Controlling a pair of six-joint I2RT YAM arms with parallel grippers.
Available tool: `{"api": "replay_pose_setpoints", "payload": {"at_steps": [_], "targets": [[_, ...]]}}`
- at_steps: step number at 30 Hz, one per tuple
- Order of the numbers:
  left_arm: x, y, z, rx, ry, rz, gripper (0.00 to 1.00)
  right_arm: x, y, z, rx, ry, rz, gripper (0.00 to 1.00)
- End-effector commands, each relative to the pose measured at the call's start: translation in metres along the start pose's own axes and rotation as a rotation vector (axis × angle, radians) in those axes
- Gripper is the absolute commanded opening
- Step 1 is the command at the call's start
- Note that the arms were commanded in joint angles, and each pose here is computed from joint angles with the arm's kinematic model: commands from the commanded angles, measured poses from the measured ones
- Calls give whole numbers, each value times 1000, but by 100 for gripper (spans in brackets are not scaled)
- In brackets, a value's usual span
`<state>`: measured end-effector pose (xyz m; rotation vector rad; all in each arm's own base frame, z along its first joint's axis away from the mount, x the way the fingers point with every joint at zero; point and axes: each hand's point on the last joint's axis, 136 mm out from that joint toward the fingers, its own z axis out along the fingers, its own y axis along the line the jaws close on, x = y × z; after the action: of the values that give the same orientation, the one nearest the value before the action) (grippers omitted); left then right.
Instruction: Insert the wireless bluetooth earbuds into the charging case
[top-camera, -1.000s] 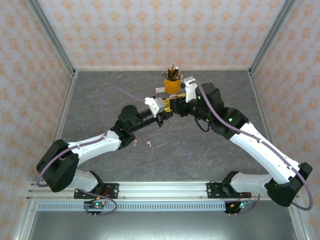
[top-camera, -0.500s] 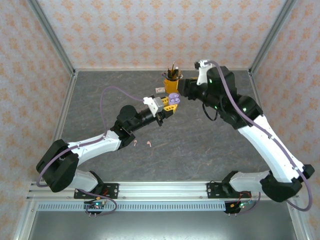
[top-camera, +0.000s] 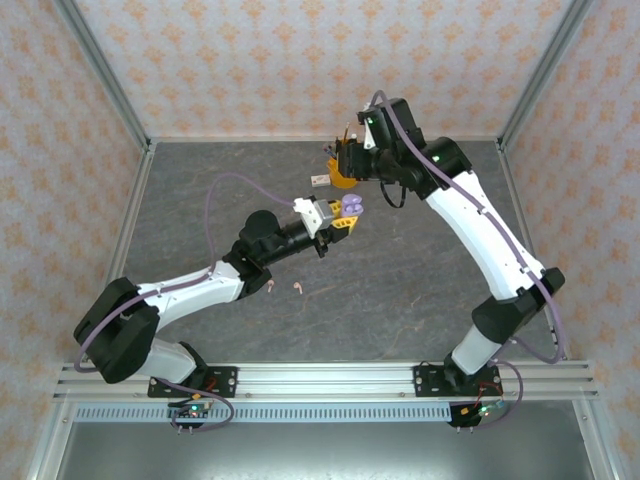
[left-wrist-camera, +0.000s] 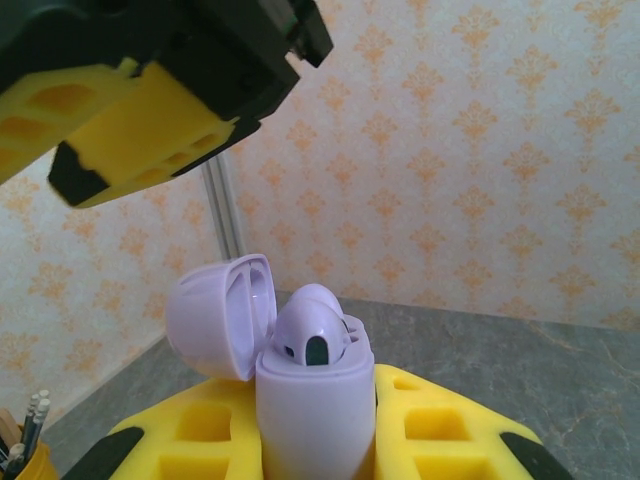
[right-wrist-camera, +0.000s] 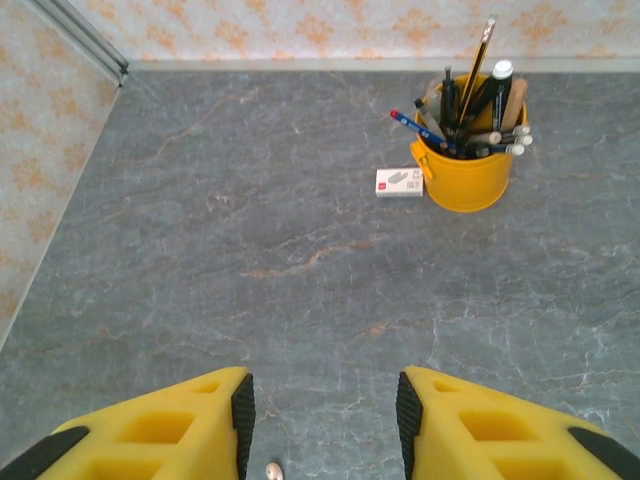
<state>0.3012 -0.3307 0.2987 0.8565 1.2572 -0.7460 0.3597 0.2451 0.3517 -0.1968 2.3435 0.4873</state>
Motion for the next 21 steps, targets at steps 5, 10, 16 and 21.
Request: {"api": "replay_pose_setpoints", "payload": {"at_steps": [5,10,16,21], "targets": [[-18,6,7,-28,-54,34,0,38,-7,5,8,155,-10,40],[-20,10,8,-52,-63,34,0,57,-12,-4,-2,188,-4,37],[-17,15,10,-74,-58,31,0,76,-19,-21,-13,184,15,34],[-15,17,13,-79,-54,22,0,75,-29,-37,17,123,37,34]]}}
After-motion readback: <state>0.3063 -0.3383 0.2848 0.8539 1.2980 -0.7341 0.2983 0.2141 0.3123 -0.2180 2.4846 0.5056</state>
